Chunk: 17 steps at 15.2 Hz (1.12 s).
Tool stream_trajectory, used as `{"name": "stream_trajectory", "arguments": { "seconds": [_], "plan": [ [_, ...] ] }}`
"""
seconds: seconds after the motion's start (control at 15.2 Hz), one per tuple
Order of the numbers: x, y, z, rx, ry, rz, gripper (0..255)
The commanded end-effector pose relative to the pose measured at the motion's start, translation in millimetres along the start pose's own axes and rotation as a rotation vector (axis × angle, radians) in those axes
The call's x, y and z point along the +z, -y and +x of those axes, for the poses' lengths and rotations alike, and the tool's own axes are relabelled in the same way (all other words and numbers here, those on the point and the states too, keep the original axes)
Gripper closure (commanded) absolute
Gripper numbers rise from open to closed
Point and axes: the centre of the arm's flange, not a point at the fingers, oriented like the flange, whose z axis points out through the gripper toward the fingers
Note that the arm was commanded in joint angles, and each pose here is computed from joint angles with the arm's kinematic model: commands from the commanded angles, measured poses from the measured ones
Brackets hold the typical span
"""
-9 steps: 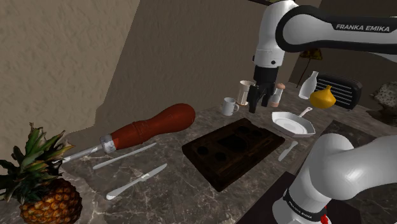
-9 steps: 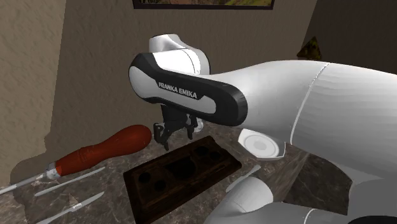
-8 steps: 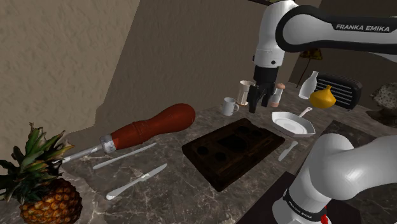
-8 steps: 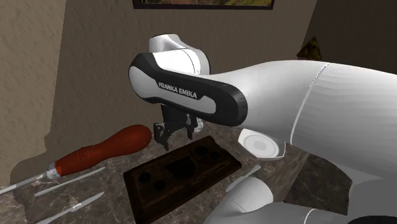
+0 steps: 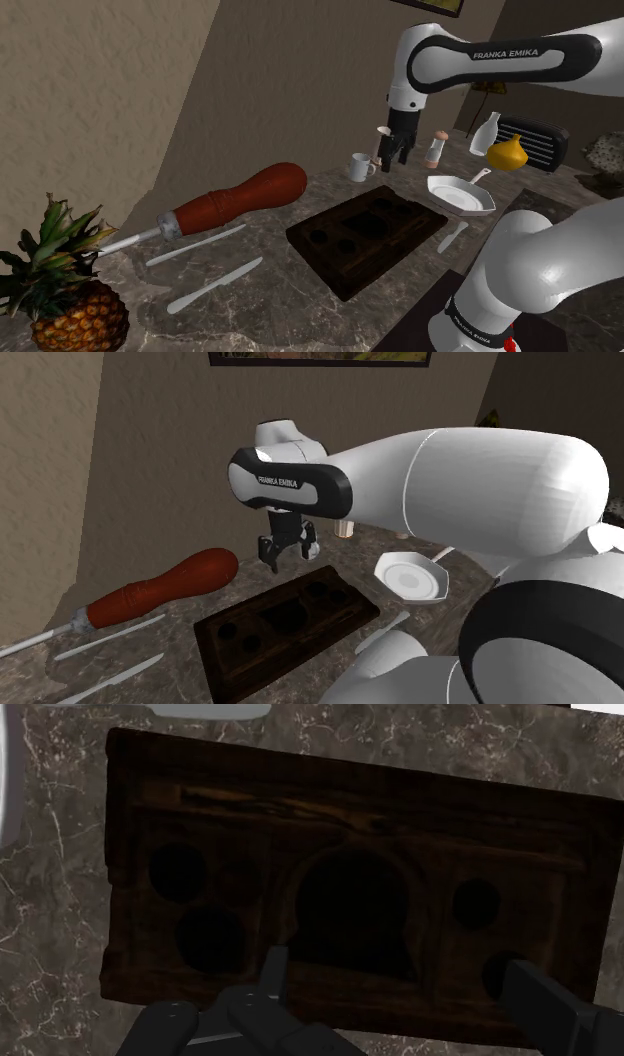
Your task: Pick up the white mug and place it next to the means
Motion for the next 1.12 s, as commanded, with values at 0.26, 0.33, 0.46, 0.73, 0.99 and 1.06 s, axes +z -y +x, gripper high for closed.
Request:
{"name": "stream_trajectory", "arguments": {
  "seconds": [0.26,0.33,0.46,0.73,0.99,1.06],
  "plan": [
    [21.9,-60.0,48.0,-0.018,-0.015,-0.005,0],
    [25.4,-69.0,56.5,-0.021,-0.018,-0.005,0],
    [32.4,-87.0,73.7,-0.027,-0.022,-0.006,0],
    [46.0,-122.7,108.4,-0.039,-0.032,-0.008,0],
    [59.3,-158.0,143.7,-0.050,-0.041,-0.010,0],
    [62.5,-166.7,152.6,-0.053,-0.043,-0.011,0]
  ]
}}
